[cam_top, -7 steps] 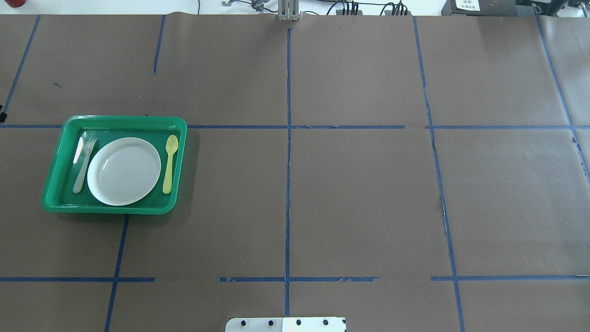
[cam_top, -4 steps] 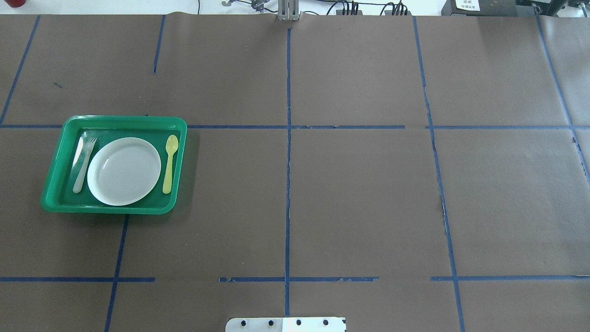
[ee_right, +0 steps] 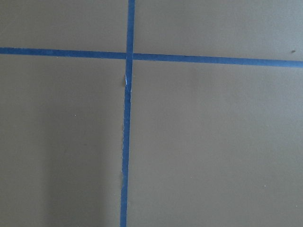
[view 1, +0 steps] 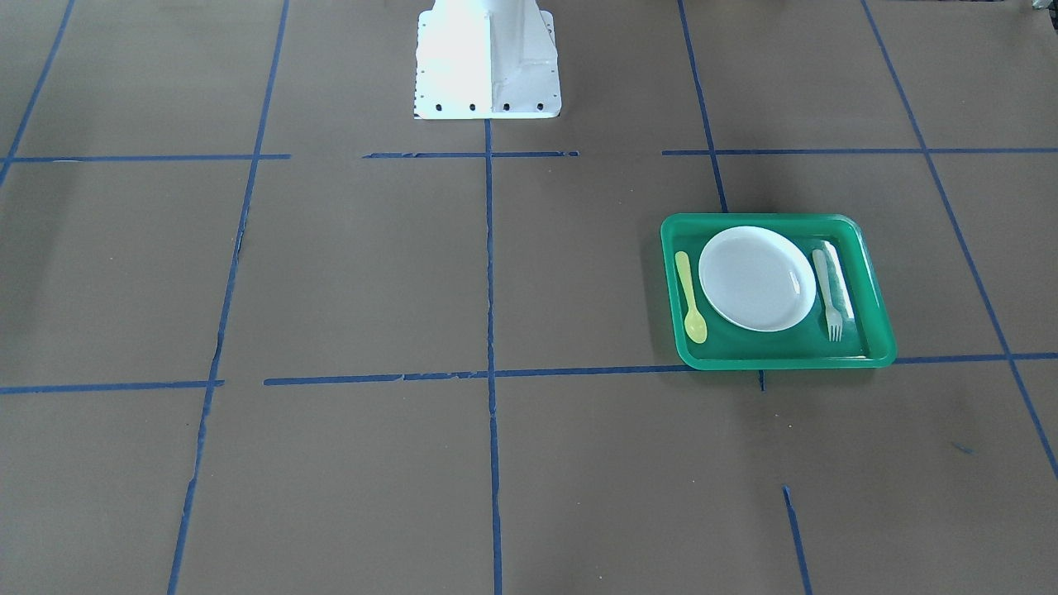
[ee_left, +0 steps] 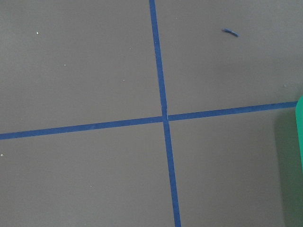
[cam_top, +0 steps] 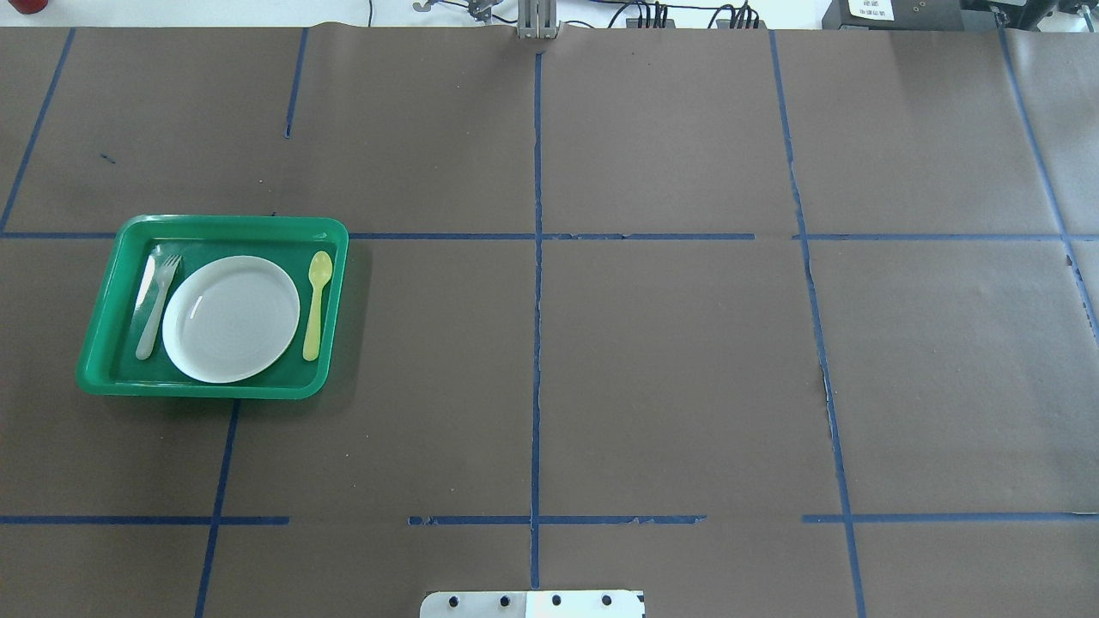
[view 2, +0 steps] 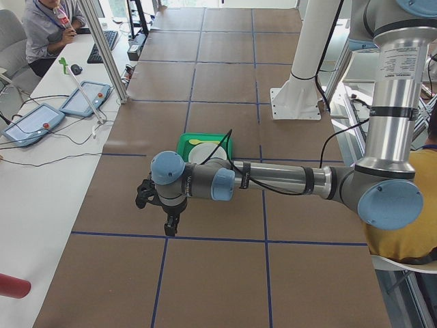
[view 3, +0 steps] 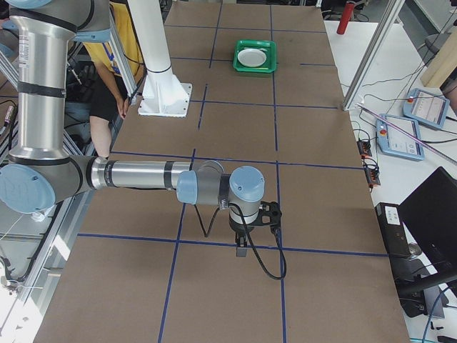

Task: Place fork

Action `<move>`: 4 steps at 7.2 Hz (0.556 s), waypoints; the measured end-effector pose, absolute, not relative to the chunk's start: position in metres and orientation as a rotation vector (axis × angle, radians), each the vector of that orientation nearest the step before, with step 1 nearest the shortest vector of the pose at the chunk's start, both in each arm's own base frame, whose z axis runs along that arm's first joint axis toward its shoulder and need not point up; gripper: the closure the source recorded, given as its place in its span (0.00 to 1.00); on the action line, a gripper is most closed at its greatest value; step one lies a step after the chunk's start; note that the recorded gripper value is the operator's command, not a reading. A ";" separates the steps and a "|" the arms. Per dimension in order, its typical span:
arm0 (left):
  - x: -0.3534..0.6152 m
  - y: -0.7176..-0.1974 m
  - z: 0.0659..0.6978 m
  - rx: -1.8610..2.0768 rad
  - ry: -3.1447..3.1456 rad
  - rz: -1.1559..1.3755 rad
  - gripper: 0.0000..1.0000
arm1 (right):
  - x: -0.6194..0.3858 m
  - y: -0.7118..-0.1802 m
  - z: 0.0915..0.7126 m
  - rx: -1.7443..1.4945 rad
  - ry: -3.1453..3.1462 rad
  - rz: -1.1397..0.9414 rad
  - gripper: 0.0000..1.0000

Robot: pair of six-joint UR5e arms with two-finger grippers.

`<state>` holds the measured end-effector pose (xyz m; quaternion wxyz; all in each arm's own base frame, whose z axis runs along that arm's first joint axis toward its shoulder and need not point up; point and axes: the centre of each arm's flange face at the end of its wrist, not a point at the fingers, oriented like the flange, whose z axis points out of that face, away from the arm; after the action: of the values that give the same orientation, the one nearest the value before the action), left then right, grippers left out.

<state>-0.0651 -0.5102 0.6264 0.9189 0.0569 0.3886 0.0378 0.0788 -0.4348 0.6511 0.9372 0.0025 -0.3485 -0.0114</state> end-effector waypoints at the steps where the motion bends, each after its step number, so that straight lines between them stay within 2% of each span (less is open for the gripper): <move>1: -0.067 -0.509 0.626 0.115 0.800 0.073 0.00 | 0.079 -0.435 0.651 0.005 -0.712 -0.024 0.00; 4: -0.068 -0.508 0.625 0.115 0.800 0.074 0.00 | 0.079 -0.435 0.651 0.005 -0.712 -0.024 0.00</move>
<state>-0.0677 -0.5083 0.6247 0.9187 0.0558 0.3893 0.0358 0.0788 -0.4348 0.6511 0.9372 0.0027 -0.3485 -0.0119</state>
